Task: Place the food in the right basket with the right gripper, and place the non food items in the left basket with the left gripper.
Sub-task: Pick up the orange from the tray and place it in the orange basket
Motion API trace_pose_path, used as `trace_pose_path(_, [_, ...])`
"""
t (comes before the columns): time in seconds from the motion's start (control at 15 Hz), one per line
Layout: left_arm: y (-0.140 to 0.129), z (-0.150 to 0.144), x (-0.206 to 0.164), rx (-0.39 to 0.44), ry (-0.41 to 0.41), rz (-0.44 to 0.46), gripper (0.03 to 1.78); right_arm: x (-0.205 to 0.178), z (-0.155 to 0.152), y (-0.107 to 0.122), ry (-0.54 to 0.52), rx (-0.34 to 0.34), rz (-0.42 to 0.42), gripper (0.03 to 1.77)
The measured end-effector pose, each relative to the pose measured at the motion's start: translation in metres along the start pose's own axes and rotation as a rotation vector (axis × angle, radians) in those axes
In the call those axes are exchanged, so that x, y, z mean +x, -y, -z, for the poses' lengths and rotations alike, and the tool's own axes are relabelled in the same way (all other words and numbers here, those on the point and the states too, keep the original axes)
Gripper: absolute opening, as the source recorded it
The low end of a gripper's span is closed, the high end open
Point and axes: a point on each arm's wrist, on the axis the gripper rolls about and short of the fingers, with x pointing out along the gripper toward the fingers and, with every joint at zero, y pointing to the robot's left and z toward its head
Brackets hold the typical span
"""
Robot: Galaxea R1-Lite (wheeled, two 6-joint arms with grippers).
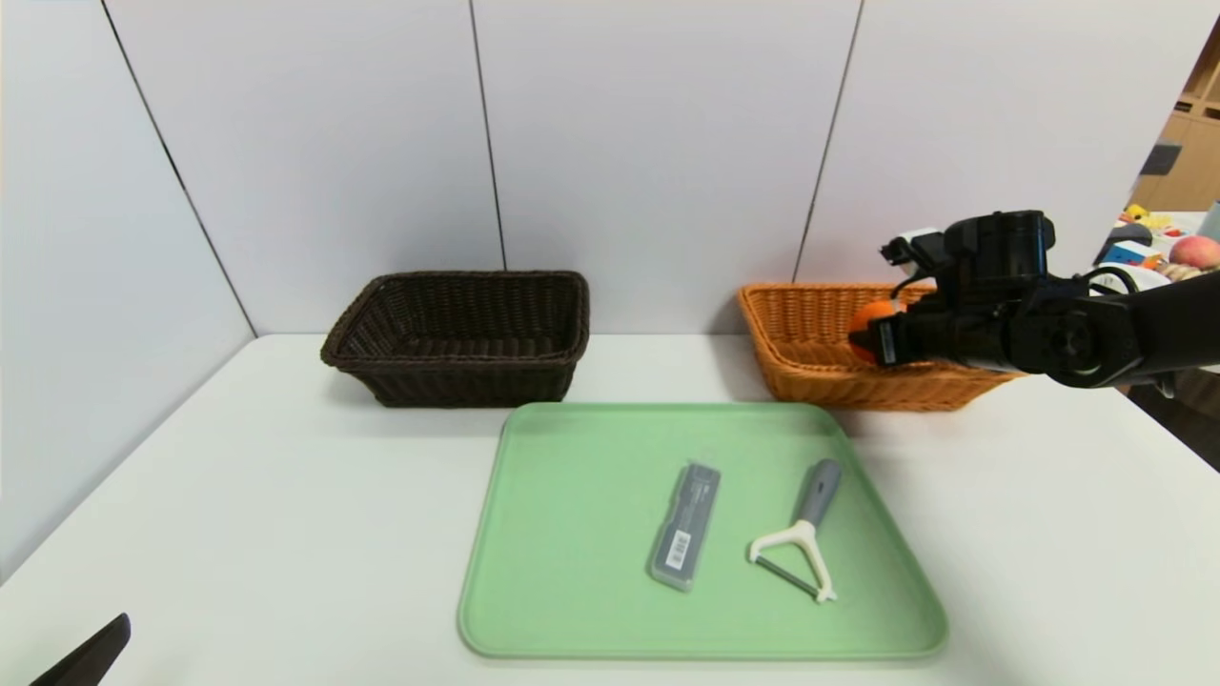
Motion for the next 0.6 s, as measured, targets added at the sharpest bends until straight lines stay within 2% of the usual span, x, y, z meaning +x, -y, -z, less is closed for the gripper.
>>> trace_pose_path(0.2, [0.0001,0.0008,0.0002,0.000,-0.003,0.001,1.69,0.0001,0.0004,0.0000,-0.001,-0.004,0.003,1.12])
trace_pose_path(0.33, [0.0001,0.0012,0.0003,0.000,-0.004,0.001,1.69,0.0003,0.0013,-0.0007,-0.001,-0.006,0.001,1.27])
trace_pose_path(0.6, [0.0000,0.0012,0.0003,-0.001,-0.004,0.001,1.69,0.0001,-0.0001,-0.0007,0.004,-0.002,0.003,1.44])
